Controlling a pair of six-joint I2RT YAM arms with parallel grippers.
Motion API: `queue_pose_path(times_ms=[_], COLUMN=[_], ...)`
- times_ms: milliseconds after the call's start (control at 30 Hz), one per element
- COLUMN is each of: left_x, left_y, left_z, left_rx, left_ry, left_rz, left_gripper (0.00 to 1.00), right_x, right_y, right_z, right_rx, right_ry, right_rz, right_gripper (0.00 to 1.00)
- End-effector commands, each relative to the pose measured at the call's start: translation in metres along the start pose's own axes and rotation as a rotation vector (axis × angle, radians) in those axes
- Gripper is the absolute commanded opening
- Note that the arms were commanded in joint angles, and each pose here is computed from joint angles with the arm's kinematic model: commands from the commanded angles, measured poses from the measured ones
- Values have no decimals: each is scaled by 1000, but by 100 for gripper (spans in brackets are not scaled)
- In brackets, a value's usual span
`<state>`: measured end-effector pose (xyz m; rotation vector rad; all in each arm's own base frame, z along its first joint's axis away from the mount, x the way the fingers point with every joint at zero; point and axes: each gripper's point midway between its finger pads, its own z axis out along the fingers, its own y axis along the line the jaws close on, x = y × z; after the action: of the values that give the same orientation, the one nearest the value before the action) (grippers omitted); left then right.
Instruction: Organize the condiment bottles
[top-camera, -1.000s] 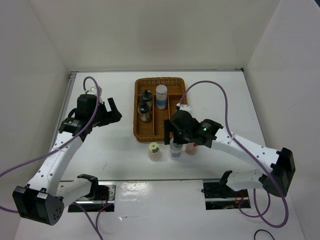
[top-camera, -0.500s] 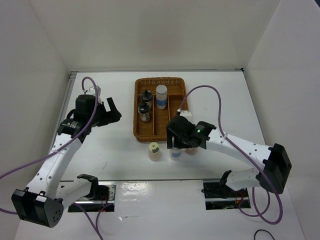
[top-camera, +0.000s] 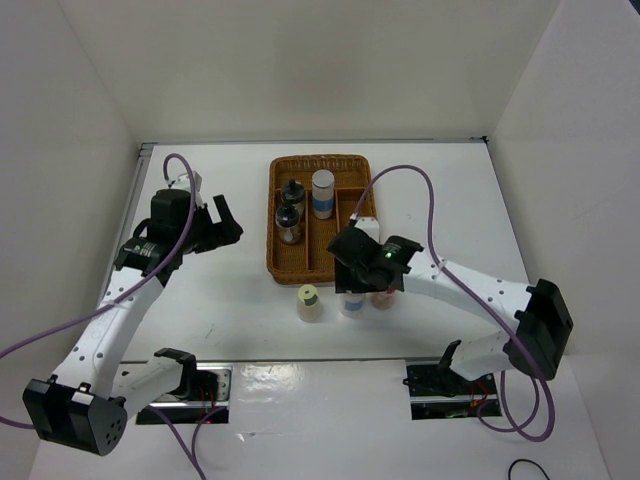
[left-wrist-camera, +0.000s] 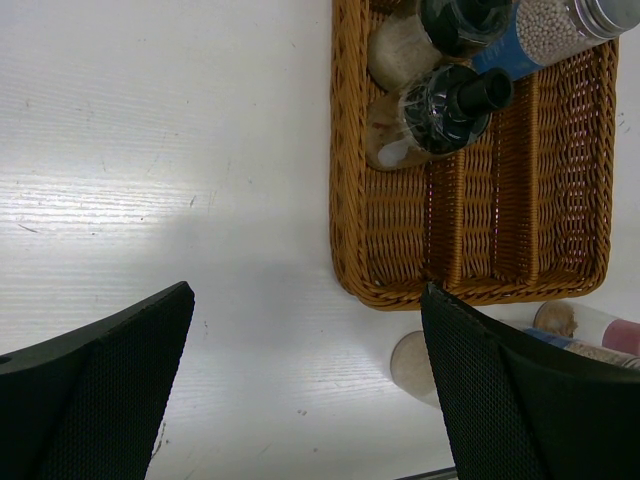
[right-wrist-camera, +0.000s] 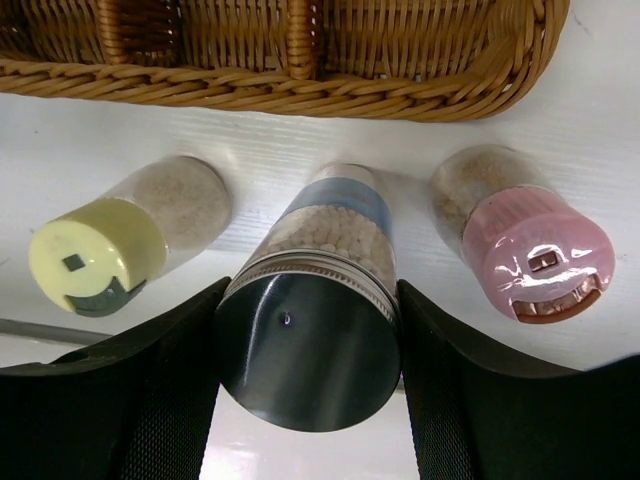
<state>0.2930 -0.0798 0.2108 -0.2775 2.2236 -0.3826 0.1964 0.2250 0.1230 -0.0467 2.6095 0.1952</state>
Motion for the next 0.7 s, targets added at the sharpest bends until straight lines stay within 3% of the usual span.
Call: queue_pose_path(times_ms=[0, 300, 667], left_x=[-8, -10, -10], left_y=[0, -4, -5], left_z=[-3, -5, -5], left_rx=[7, 25, 33], left_ry=[-45, -57, -53], left_rz=[0, 1, 1], left_gripper=[100, 100, 100], right_x=[-35, -146, -233], right_y=[14, 47, 50], right_z=[-28, -122, -75], right_rx=[-22, -180, -69], right_ry=[-87, -327, -423], right_rz=[18, 26, -18], right_gripper=[44, 39, 39])
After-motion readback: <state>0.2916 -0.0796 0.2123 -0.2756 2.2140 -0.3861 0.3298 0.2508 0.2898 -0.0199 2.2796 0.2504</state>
